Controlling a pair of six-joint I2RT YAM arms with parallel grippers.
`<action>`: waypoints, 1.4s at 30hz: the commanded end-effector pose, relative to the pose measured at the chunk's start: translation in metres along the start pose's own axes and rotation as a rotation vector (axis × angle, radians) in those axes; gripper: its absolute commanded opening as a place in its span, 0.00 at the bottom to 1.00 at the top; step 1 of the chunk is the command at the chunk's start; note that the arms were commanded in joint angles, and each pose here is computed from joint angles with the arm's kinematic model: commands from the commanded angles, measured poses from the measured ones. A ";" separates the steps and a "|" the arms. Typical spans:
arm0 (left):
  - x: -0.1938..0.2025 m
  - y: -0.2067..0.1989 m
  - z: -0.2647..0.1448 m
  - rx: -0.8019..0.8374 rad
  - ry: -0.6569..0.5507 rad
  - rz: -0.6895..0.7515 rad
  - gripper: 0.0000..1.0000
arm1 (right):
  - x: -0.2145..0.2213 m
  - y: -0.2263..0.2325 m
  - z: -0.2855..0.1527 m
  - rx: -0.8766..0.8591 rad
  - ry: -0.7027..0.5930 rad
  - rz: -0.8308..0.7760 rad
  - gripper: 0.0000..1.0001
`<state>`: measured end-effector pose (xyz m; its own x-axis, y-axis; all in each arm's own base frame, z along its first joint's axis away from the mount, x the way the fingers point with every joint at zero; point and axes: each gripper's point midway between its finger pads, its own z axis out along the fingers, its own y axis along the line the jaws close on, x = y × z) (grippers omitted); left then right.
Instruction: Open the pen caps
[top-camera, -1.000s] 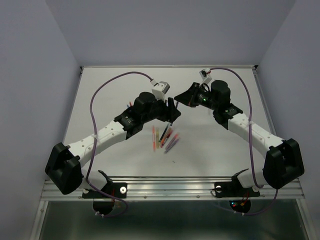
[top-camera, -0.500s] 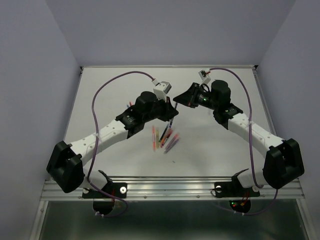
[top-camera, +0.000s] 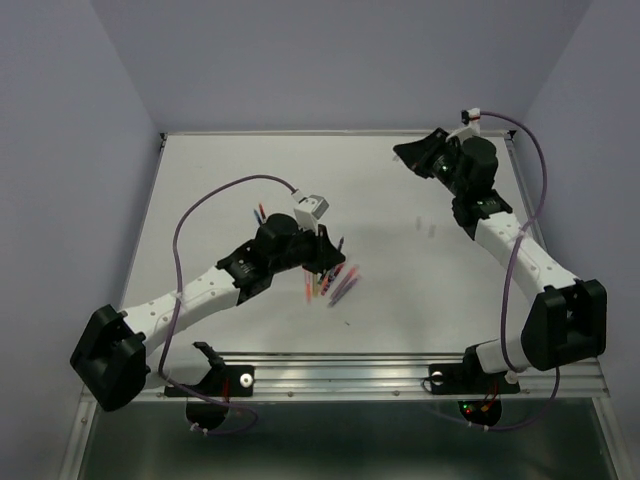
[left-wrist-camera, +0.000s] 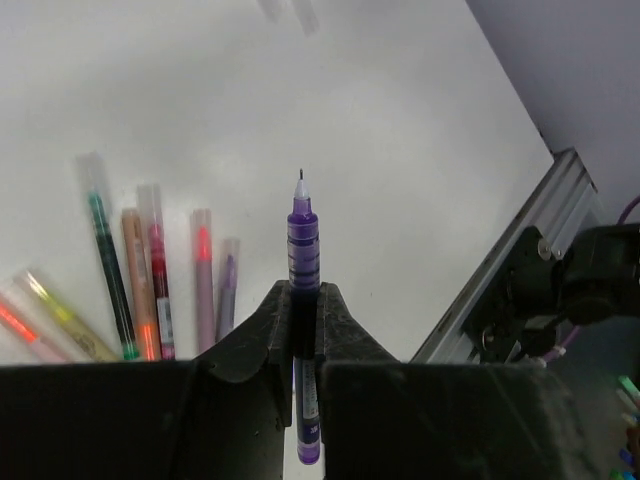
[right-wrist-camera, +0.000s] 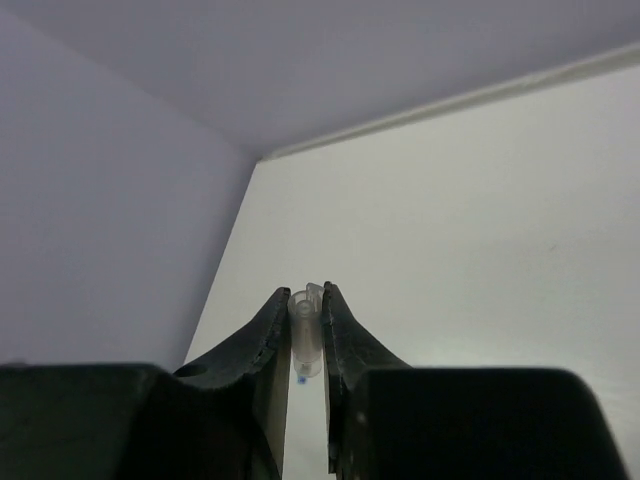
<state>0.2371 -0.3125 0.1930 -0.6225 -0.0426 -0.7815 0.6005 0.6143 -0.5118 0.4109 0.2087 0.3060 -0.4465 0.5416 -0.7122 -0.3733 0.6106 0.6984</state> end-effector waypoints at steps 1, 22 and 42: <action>0.017 -0.008 -0.015 0.046 0.013 -0.042 0.00 | -0.083 -0.010 -0.003 0.069 -0.261 -0.065 0.01; -0.014 0.212 -0.068 -0.831 -0.073 -0.446 0.00 | 0.072 -0.235 -0.069 0.848 0.231 -0.171 0.06; 0.002 0.309 -0.068 -1.024 -0.045 -0.580 0.00 | 0.092 -0.268 -0.073 0.961 0.285 -0.165 0.27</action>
<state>0.3597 -0.0689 0.0420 -0.6873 -0.5259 -0.5010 -0.4654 0.8484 -0.2520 0.3985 0.0566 0.0448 -0.7066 0.3256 -0.6283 0.2957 0.9425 0.1559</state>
